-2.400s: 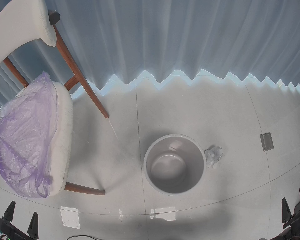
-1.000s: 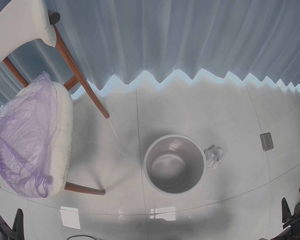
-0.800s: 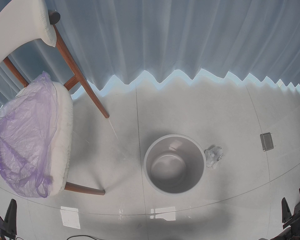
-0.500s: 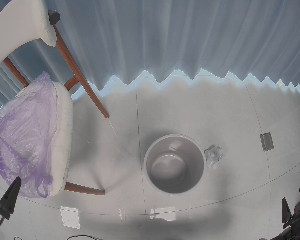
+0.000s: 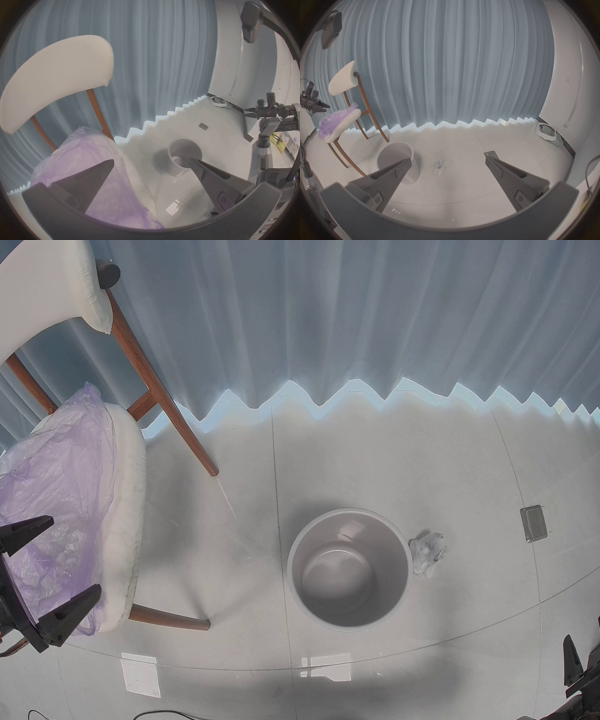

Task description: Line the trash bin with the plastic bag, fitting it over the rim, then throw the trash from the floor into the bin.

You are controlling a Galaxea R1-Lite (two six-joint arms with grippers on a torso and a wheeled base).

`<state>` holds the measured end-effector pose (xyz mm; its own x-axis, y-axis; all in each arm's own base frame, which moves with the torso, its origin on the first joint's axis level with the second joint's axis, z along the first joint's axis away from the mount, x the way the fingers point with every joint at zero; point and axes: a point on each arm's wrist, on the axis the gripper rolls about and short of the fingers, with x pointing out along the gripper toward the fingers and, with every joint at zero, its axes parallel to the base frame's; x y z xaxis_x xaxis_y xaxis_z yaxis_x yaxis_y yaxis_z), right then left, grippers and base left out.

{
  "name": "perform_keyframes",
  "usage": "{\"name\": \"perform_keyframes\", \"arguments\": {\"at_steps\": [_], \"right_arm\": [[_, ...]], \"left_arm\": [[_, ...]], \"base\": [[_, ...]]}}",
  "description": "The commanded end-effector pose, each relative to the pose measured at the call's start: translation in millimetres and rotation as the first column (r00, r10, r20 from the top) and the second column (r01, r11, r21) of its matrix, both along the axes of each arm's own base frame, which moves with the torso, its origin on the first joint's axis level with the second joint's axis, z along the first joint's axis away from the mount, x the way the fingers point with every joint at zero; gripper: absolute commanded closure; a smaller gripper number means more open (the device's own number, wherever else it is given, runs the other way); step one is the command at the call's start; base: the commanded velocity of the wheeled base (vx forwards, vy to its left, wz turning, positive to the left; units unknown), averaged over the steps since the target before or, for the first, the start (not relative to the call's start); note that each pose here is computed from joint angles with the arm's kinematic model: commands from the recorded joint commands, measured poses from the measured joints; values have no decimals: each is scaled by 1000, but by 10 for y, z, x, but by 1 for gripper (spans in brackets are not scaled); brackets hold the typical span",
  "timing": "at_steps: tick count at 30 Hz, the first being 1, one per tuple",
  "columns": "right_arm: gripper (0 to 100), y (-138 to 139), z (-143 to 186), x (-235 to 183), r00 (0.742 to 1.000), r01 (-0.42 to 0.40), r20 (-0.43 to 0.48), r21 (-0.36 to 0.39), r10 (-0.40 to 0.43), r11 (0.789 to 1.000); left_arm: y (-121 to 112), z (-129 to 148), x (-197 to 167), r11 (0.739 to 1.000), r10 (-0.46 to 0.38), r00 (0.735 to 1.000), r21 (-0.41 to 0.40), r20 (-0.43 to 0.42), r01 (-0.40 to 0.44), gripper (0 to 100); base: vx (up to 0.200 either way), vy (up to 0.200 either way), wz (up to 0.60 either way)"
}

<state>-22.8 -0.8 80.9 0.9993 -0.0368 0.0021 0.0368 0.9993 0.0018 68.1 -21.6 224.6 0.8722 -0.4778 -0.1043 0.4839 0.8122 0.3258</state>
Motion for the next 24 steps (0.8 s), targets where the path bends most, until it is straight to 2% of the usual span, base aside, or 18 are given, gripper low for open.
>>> {"name": "perform_keyframes", "arguments": {"at_steps": [1, 3, 5, 9, 10, 11, 13, 16, 18, 19, 24], "right_arm": [[0, 0, -53, 0, 1000, 0, -1, 0, 0, 1000], [0, 0, -53, 0, 1000, 0, -1, 0, 0, 1000], [0, 0, -53, 0, 1000, 0, -1, 0, 0, 1000], [0, 0, -53, 0, 1000, 0, -1, 0, 0, 1000], [0, 0, -53, 0, 1000, 0, -1, 0, 0, 1000], [0, 0, -53, 0, 1000, 0, -1, 0, 0, 1000], [0, 0, -53, 0, 1000, 0, -1, 0, 0, 1000], [0, 0, -53, 0, 1000, 0, -1, 0, 0, 1000], [0, 0, -53, 0, 1000, 0, -1, 0, 0, 1000], [0, 0, -53, 0, 1000, 0, -1, 0, 0, 1000], [0, 0, -53, 0, 1000, 0, -1, 0, 0, 1000]], "left_arm": [[-125, 44, 168, 996, -84, 996, 28, -37, 85, 0], [-148, 29, 194, 995, -60, 998, 78, -33, 63, 0], [-157, 1, 256, 993, -1, 999, 119, -44, 7, 0], [-164, -29, 388, 962, 170, 984, 224, -42, -157, 0], [-164, -29, 388, 962, 170, 984, 224, -42, -157, 0], [-179, -47, 429, 946, 218, 975, 256, -45, -200, 0], [-218, -90, 499, 928, 258, 964, 294, -61, -229, 0], [-244, -146, 566, 882, 341, 939, 365, -56, -298, 0], [-261, -153, 618, 848, 372, 928, 419, -34, -324, 0], [-266, -152, 635, 840, 376, 926, 433, -27, -328, 0], [-330, -139, 796, 826, 393, 920, 441, -6, -350, 0]], "base": [[0, 0, 0], [0, 0, 0], [0, 0, 0], [0, 0, 0], [0, 0, 0], [0, 0, 0], [0, 0, 0], [0, 0, 0], [0, 0, 0], [0, 0, 0], [0, 0, 0]]}}
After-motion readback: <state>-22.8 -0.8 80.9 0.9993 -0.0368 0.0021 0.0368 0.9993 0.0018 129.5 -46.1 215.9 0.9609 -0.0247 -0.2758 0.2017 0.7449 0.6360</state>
